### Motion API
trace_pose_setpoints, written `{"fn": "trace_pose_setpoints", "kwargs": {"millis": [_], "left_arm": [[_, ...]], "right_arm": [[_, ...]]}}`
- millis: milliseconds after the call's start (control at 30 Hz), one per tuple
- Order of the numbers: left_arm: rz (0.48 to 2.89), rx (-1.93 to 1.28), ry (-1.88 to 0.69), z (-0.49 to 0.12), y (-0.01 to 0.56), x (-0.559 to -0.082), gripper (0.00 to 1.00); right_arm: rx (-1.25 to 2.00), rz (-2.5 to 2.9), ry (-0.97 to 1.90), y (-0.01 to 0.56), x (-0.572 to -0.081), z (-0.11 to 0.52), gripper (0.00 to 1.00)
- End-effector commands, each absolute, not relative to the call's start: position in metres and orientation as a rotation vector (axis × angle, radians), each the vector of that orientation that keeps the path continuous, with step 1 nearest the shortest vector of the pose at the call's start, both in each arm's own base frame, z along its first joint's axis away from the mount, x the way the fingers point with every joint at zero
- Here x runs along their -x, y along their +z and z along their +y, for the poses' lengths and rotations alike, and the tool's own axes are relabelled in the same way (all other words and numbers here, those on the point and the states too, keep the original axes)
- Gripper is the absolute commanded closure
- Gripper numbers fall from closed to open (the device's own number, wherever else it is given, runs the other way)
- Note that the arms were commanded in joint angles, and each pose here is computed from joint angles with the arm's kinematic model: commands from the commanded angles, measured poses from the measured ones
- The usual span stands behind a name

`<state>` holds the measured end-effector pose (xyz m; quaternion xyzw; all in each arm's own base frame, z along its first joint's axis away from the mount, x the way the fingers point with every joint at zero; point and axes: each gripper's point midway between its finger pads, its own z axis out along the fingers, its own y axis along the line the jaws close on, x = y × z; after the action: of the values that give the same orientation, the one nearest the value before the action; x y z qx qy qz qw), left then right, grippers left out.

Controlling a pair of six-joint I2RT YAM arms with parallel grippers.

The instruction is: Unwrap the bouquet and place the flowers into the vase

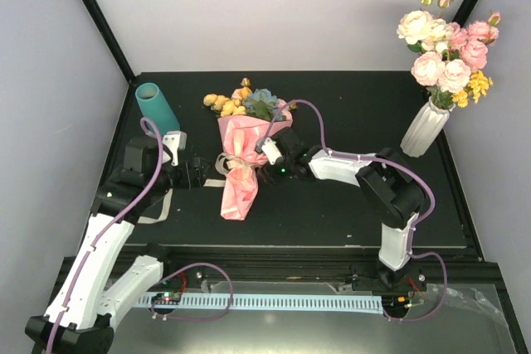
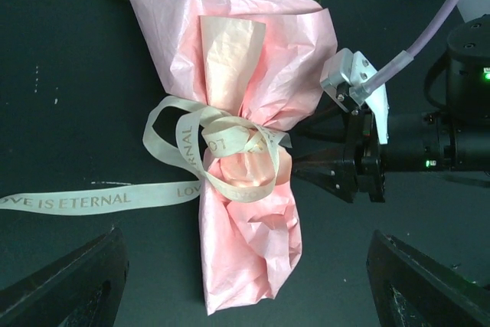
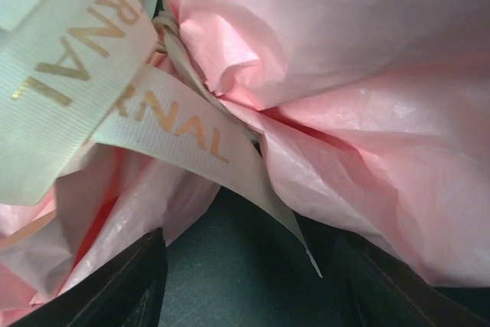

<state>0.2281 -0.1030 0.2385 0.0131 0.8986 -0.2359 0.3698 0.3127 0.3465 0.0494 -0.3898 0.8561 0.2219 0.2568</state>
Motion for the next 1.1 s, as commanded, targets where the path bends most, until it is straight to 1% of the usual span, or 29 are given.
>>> {"fn": "trace_pose_setpoints", "kwargs": {"millis": [0, 100, 167, 200, 267, 433, 567, 633, 700, 867, 1067], "left_arm": [[2.324, -0.034, -0.613, -0.104, 0.238, -0.225, 0.13], [2.325, -0.034, -0.619, -0.106, 0.239, -0.228, 0.13], [2.329, -0.033, -0.621, -0.107, 0.24, -0.23, 0.13], [2.329, -0.034, -0.626, -0.107, 0.24, -0.231, 0.13], [2.331, -0.039, -0.629, -0.109, 0.241, -0.233, 0.13], [2.337, -0.044, -0.63, -0.11, 0.242, -0.236, 0.14], [2.341, -0.039, -0.634, -0.11, 0.241, -0.237, 0.14], [2.343, -0.036, -0.638, -0.111, 0.24, -0.236, 0.14], [2.348, -0.035, -0.64, -0.111, 0.238, -0.236, 0.15], [2.369, -0.032, -0.626, -0.109, 0.229, -0.233, 0.16], [2.393, -0.029, -0.613, -0.107, 0.217, -0.229, 0.16]], "right_arm": [[1.009, 2.285, 0.628, 0.059, -0.324, 0.357, 0.4], [0.997, 2.296, 0.627, 0.054, -0.324, 0.356, 0.45], [0.994, 2.294, 0.642, 0.052, -0.323, 0.357, 0.53], [0.989, 2.297, 0.645, 0.051, -0.323, 0.358, 0.58], [0.983, 2.305, 0.65, 0.047, -0.322, 0.358, 0.62], [0.983, 2.31, 0.658, 0.045, -0.322, 0.358, 0.79], [0.988, 2.302, 0.66, 0.046, -0.319, 0.356, 0.83], [0.986, 2.299, 0.658, 0.045, -0.317, 0.354, 0.92], [0.986, 2.302, 0.662, 0.046, -0.315, 0.353, 0.98], [0.988, 2.307, 0.682, 0.055, -0.308, 0.35, 0.98], [0.951, 2.264, 0.712, 0.092, -0.303, 0.346, 0.98]]}}
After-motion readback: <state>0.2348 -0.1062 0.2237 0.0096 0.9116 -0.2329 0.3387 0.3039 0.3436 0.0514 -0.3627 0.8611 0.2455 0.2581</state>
